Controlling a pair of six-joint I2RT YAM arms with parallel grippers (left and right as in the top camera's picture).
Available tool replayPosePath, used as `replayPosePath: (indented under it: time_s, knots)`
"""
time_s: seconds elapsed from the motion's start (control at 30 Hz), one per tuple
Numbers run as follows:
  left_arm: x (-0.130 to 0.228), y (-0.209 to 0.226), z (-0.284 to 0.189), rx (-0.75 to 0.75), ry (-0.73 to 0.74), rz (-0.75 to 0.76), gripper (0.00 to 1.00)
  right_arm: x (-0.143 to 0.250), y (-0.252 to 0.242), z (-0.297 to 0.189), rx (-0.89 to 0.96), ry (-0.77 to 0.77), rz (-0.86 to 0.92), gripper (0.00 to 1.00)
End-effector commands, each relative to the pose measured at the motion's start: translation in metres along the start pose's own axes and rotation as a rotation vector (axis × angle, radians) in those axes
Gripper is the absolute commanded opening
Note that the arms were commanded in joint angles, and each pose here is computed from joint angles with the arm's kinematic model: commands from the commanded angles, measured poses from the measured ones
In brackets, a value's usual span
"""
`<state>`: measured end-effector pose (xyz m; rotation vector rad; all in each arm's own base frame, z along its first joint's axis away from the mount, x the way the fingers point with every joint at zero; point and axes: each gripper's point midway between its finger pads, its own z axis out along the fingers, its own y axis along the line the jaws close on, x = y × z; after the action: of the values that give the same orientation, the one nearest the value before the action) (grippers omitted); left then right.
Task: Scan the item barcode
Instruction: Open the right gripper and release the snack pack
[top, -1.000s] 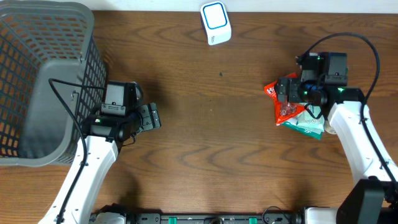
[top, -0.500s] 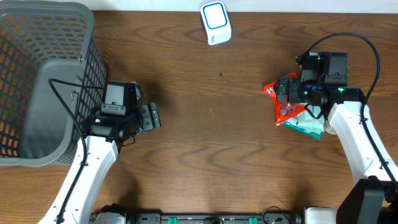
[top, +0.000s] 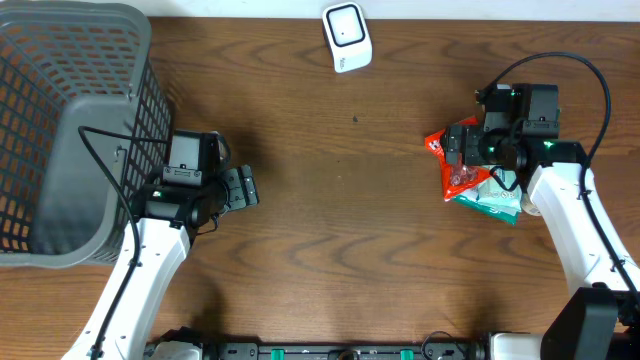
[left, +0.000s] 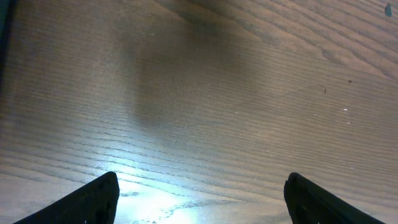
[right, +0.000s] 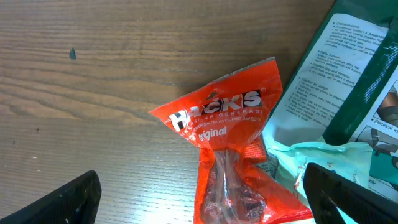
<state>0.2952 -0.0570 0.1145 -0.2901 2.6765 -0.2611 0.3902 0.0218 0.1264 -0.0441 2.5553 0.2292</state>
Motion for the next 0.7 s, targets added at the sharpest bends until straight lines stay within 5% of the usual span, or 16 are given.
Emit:
replayPosePath:
  time_s: [0.0,0.67]
  knots:
    - [0.0,0.004,0.001,-0.017,0.002,0.0,0.85,-0.003,0.003,-0.001,-0.013,-0.007,-0.014,0.99]
    - [0.001,0.004,0.001,-0.017,0.003,0.0,0.85,-0.022,0.011,-0.042,-0.011,-0.124,-0.037,0.99]
